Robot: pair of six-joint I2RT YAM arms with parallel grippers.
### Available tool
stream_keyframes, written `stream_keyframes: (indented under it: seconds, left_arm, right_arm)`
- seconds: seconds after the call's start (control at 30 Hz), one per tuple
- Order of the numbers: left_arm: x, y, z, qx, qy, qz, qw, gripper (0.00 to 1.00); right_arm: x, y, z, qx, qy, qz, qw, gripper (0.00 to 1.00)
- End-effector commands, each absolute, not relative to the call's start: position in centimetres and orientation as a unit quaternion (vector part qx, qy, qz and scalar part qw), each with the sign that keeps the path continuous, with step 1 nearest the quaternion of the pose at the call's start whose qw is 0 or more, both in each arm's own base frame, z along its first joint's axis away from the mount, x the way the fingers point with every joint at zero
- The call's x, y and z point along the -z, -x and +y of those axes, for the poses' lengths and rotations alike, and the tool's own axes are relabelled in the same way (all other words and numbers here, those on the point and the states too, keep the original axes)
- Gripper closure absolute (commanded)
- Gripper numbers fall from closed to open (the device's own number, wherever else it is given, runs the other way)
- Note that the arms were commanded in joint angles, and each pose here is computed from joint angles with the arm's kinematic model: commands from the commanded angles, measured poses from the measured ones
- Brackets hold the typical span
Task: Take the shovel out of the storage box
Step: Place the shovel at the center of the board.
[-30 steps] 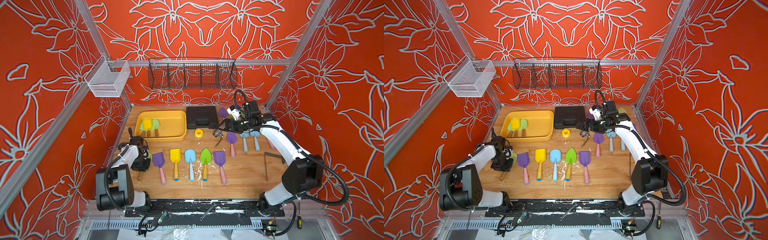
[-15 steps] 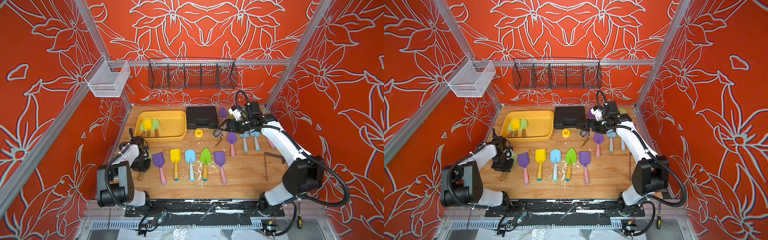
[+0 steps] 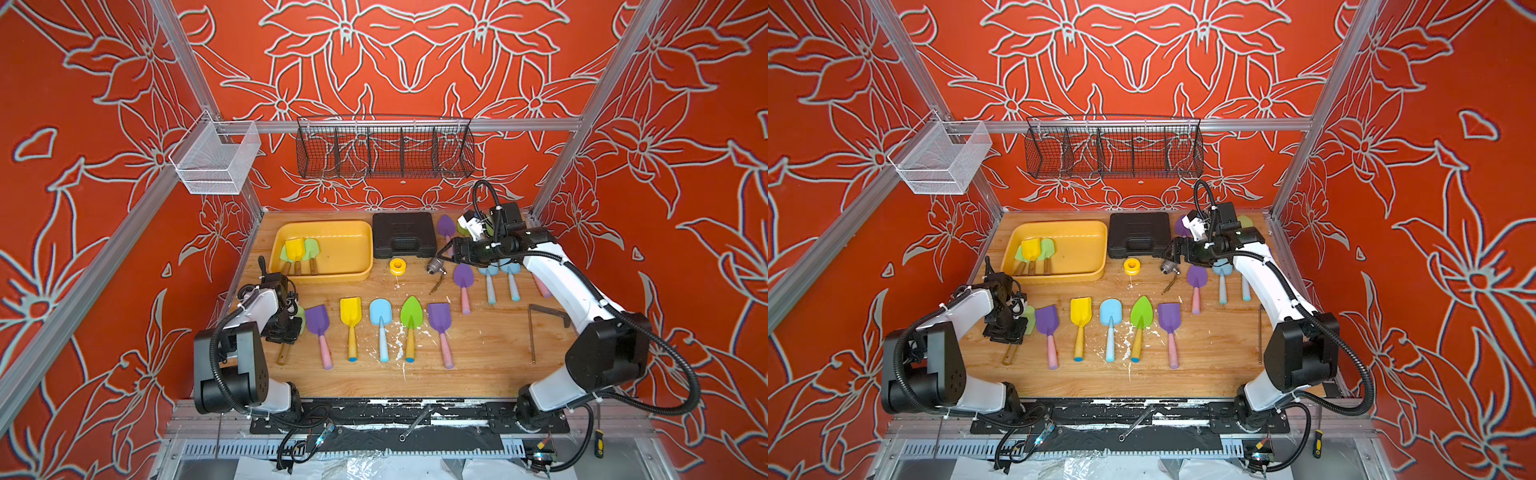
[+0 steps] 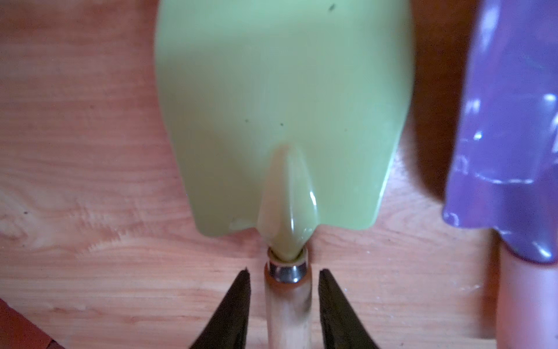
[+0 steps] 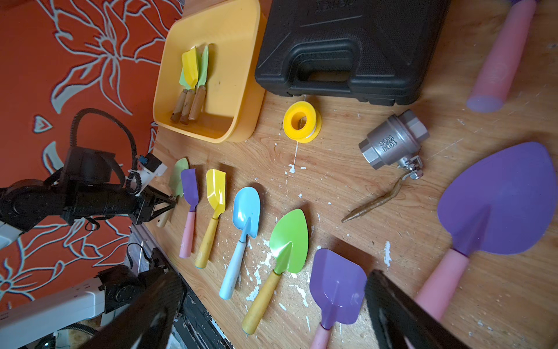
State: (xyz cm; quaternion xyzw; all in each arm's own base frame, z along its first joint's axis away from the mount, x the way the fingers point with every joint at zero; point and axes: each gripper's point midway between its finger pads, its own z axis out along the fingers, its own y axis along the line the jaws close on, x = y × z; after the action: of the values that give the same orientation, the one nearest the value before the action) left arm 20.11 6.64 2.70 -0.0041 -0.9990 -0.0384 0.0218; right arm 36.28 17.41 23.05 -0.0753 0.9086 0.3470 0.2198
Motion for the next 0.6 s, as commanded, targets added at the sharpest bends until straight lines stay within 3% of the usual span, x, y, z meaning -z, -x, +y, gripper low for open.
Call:
stream_keyframes:
  seconds: [0.0,0.2,0.23,0.27,0.3,0.4,0.57]
  left_arm:
    - [-3.3,-20.0,6.8,0.042,0.004,-0.999,0.019,0.57]
    - [-6.3,-20.6,8.5,0.089,-0.028,-0.996,-0.015,0.40]
    - [-7.2,-20.7,9.0,0.098,-0.036,-0.994,-0.020,0.34]
    - [-8.0,-20.9,9.2,0.105,-0.040,-0.993,-0.029,0.18]
    - [-8.9,-21.1,9.4,0.110,-0.043,-0.992,-0.038,0.15]
    - [-13.3,-23.1,9.9,0.122,-0.057,-0.985,-0.105,0.11]
    - [-23.5,-28.7,8.9,0.091,-0.063,-0.957,-0.267,0.15]
  right_arm:
    - [-23.5,-35.8,17.1,-0.349,0.085,0.906,0.226,0.03]
    - [-23.7,-36.0,16.9,-0.347,0.086,0.906,0.227,0.03]
    - [-23.8,-36.0,16.9,-0.347,0.087,0.906,0.227,0.03]
    - [-23.8,-36.1,16.9,-0.348,0.087,0.905,0.228,0.03]
    - [-23.8,-36.0,17.0,-0.349,0.088,0.905,0.227,0.03]
    - [-23.8,-36.0,17.0,-0.350,0.088,0.905,0.225,0.02]
    - [-23.7,-35.9,16.8,-0.346,0.085,0.908,0.221,0.03]
